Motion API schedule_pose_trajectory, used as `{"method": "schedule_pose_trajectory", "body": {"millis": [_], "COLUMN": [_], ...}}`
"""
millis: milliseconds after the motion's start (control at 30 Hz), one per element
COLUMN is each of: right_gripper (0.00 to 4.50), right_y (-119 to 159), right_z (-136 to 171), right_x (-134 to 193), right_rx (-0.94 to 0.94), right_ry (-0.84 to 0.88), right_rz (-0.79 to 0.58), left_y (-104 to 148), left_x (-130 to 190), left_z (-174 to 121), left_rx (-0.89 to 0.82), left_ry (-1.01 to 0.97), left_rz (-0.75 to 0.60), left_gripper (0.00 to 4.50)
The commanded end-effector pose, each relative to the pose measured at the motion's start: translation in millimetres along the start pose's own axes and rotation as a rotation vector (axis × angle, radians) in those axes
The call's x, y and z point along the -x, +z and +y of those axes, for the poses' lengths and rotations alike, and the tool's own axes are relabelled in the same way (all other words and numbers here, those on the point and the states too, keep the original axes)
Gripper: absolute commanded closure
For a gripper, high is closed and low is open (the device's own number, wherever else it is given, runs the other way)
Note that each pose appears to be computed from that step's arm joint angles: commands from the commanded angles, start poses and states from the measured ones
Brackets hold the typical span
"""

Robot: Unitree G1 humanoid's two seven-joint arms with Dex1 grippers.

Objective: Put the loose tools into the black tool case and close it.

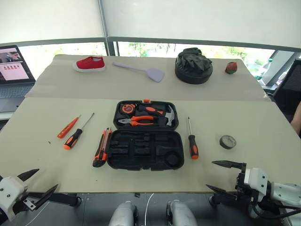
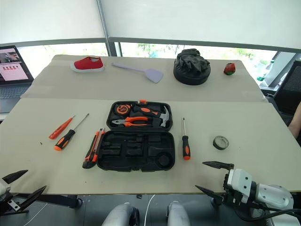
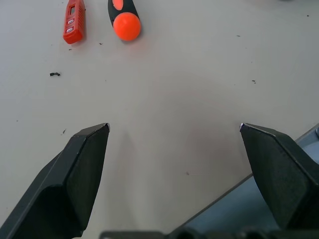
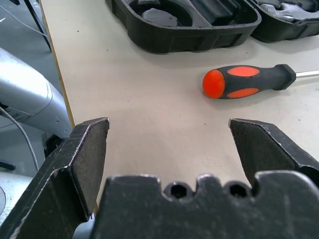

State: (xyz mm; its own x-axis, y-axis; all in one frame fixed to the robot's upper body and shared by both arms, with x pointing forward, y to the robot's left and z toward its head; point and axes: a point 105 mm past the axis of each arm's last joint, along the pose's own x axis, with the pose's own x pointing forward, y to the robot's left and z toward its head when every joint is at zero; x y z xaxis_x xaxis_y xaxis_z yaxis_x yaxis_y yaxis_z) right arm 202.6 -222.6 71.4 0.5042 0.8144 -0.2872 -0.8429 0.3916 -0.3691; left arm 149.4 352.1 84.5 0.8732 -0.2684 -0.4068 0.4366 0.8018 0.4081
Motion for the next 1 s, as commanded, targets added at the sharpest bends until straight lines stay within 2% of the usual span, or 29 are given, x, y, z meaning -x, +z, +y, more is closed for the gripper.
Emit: {"method": "schedule_pose_trajectory", "body": {"millis": [33,100,133,267,333,400,467,567,733,833,900,1000], "right_gripper": [0.04,0.04,0.04,0.04,0.04,0.04,0.04,0.04,0.04,0.04,0.04,0.04], "right_y": [26,61,75,108,116,128,140,146,148,147,142,139], "right_z": [-10,-17,-22,-31,-33,-37,-39,-39,-35,-35,-32,-30], "right_x": [-8,-20,-25,-38,-41,-45,-50,-53,-55,-54,-52,-51], "right_rx": [0.067,0.025,0.01,0.038,0.048,0.08,0.108,0.097,0.078,0.079,0.068,0.059], "right_ry": [-0.014,0.009,0.009,0.012,0.01,0.011,0.021,0.055,0.109,0.099,0.092,0.084], "right_rz": [-0.123,-0.297,-0.361,-0.479,-0.503,-0.54,-0.575,-0.59,-0.583,-0.577,-0.569,-0.566], "left_y": [11,0,-5,-13,-4,7,35,61,88,91,102,116], "left_x": [9,25,31,43,42,35,19,-6,-46,-60,-72,-85], "left_z": [23,45,46,42,39,33,22,13,-3,9,27,37], "left_rx": [0.077,0.295,0.365,0.511,0.563,0.659,0.718,0.705,0.61,0.57,0.518,0.472], "left_ry": [0.126,0.282,0.311,0.318,0.287,0.232,0.106,0.003,-0.086,0.01,0.083,0.095], "left_rz": [-0.055,-0.003,0.017,0.081,0.047,0.083,0.055,0.101,0.181,0.235,0.21,0.192], "left_gripper": [0.0,0.0,0.0,0.0,0.0,0.0,0.0,0.0,0.0,0.0,0.0,0.0]}}
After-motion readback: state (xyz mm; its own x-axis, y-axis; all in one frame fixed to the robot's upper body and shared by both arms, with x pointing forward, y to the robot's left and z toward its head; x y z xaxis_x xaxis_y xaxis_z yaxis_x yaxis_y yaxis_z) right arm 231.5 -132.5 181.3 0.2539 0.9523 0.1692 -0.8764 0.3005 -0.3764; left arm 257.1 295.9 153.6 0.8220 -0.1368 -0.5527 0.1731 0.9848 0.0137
